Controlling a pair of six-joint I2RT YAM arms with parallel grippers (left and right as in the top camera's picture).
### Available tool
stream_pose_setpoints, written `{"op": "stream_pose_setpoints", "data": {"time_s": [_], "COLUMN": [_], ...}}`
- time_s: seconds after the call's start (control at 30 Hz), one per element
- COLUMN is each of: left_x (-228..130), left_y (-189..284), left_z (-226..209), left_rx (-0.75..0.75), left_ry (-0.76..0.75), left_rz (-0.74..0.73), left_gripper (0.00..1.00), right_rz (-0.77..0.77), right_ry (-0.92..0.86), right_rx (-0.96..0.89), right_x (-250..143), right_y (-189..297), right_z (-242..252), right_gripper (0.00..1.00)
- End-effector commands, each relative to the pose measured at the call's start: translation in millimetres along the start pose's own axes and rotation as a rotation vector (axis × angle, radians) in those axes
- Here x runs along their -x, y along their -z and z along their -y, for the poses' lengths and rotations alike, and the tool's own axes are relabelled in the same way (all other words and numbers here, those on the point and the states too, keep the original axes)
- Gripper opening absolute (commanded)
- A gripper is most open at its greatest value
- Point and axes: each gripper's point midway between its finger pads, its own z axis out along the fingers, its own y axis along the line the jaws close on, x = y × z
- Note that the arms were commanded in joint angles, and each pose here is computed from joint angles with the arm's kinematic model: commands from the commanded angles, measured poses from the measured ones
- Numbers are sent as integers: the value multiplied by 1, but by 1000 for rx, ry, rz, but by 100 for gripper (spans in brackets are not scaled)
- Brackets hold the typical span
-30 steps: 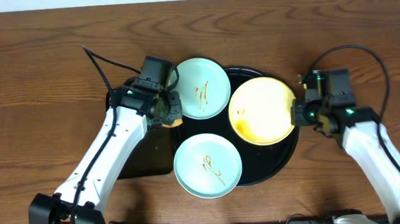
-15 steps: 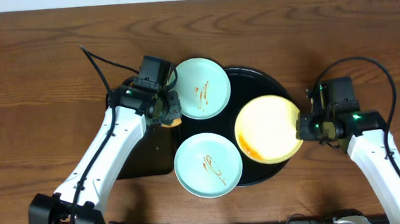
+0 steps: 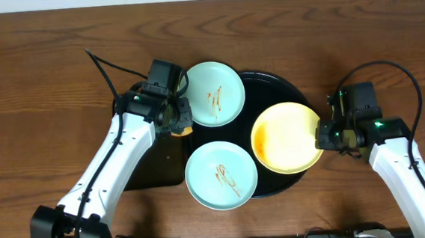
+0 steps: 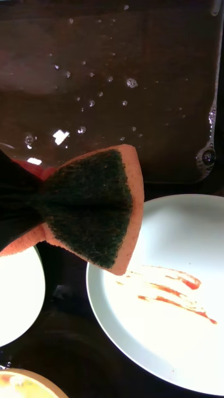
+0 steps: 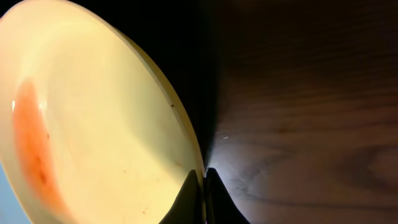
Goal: Clean dirty plates on tray and stack at the side
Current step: 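Lift the yellow plate off the round tray with the right gripper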
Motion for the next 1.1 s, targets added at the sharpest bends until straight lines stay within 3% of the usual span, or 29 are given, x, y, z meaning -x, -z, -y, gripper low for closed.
{"op": "stream_pose_setpoints", "data": {"time_s": [0.0, 0.2, 0.4, 0.73, 1.07], "left_x": [3, 2, 2, 2, 2], "left_y": [5, 5, 5, 5, 5], "left_z": [-2, -2, -2, -2, -2], "left_rx": [6, 7, 7, 7, 7], "left_ry": [-14, -14, -14, -14, -14], "left_rz": [19, 16, 16, 16, 15], "left_gripper": [7, 7, 8, 8, 7], "right_rz": [75, 274, 440, 601, 747], "right_ry": [-1, 89, 294, 526, 665], "right_rx": [-108, -186, -299, -584, -652], "right_x": [17, 64, 98, 98, 102], "right_y": [3, 21, 42, 77, 105], "right_z": [18, 15, -7, -46, -89], "right_gripper": [1, 1, 1, 1, 1]}}
